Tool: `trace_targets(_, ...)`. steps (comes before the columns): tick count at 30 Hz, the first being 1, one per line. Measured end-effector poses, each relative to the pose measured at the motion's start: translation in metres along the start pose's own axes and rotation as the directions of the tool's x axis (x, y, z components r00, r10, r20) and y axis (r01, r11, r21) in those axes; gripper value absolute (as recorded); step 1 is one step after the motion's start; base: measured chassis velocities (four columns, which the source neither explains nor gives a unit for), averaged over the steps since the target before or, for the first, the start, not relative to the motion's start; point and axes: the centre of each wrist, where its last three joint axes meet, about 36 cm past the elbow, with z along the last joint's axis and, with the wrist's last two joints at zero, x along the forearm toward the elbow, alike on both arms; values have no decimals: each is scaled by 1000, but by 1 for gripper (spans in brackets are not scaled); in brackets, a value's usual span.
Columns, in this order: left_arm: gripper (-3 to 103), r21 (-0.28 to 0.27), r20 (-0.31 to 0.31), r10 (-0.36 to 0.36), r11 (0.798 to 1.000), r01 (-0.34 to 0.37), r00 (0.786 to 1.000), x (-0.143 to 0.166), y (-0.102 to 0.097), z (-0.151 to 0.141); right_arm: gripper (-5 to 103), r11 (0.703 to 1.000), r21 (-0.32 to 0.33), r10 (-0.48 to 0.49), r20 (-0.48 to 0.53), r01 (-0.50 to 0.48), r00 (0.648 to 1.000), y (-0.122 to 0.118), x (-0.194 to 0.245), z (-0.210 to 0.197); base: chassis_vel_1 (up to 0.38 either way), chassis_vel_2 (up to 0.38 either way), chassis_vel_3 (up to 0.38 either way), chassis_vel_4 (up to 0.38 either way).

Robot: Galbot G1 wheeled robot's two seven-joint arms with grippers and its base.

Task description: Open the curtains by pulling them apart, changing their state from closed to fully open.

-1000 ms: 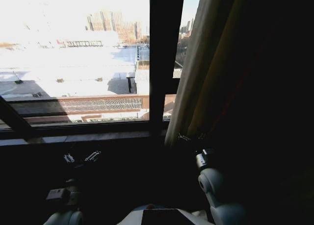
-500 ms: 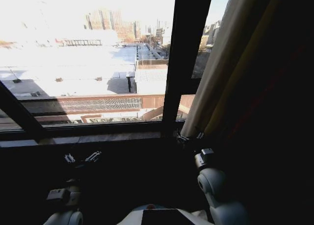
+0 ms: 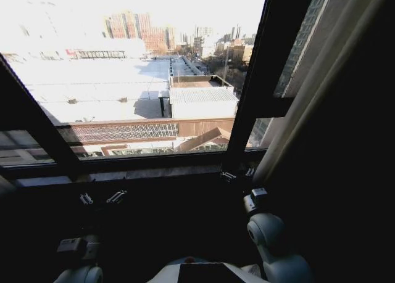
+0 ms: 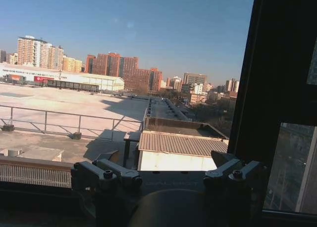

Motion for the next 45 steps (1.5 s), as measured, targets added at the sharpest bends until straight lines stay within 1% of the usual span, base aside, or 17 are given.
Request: trace_targets(45, 100, -4, 5, 2, 1000, -2, 1000, 3, -1, 1, 100, 1000, -13, -11, -4, 11, 1000, 3, 2, 2, 351, 353, -351, -351)
